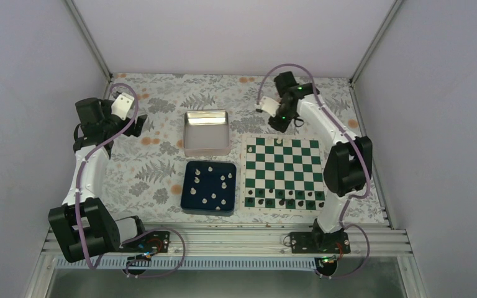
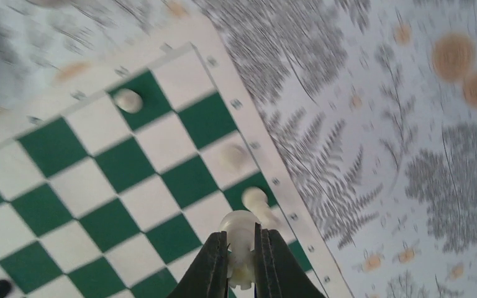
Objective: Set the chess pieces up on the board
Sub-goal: Place the chess piece on the chessboard.
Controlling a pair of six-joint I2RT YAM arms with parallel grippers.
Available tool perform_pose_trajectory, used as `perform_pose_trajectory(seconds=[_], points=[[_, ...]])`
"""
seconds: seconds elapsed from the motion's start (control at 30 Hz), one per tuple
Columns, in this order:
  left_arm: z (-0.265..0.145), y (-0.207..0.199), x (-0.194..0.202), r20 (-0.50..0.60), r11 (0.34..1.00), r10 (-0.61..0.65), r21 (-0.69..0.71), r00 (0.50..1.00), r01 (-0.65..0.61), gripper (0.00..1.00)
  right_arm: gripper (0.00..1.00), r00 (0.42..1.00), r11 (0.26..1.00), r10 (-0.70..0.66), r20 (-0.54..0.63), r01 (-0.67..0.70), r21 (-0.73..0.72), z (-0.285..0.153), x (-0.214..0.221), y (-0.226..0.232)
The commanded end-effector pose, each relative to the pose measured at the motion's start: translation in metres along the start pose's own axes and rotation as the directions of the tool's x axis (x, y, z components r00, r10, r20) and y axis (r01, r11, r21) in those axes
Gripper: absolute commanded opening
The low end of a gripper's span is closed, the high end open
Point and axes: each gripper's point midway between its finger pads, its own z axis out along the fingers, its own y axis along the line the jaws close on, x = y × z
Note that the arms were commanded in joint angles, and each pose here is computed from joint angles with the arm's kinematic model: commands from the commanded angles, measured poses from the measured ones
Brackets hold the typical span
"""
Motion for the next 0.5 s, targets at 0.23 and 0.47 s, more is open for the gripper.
perform_pose_trajectory(seconds=[0.23, 0.47], points=[[-0.005, 0.005, -0.014, 0.029, 1.0, 0.01, -0.004, 1.0, -0.01, 1.0, 0.05, 0.975, 0.976, 0.219, -0.035, -0.218, 0.025, 0.014, 0.101, -0.084], [0.0, 0.003, -0.017, 0.045, 1.0, -0.005, 0.023, 0.999, 0.004, 1.0, 0.05, 0.949, 0.952, 0.305, -0.083, -0.305, 0.011, 0.027, 0.157, -0.087]])
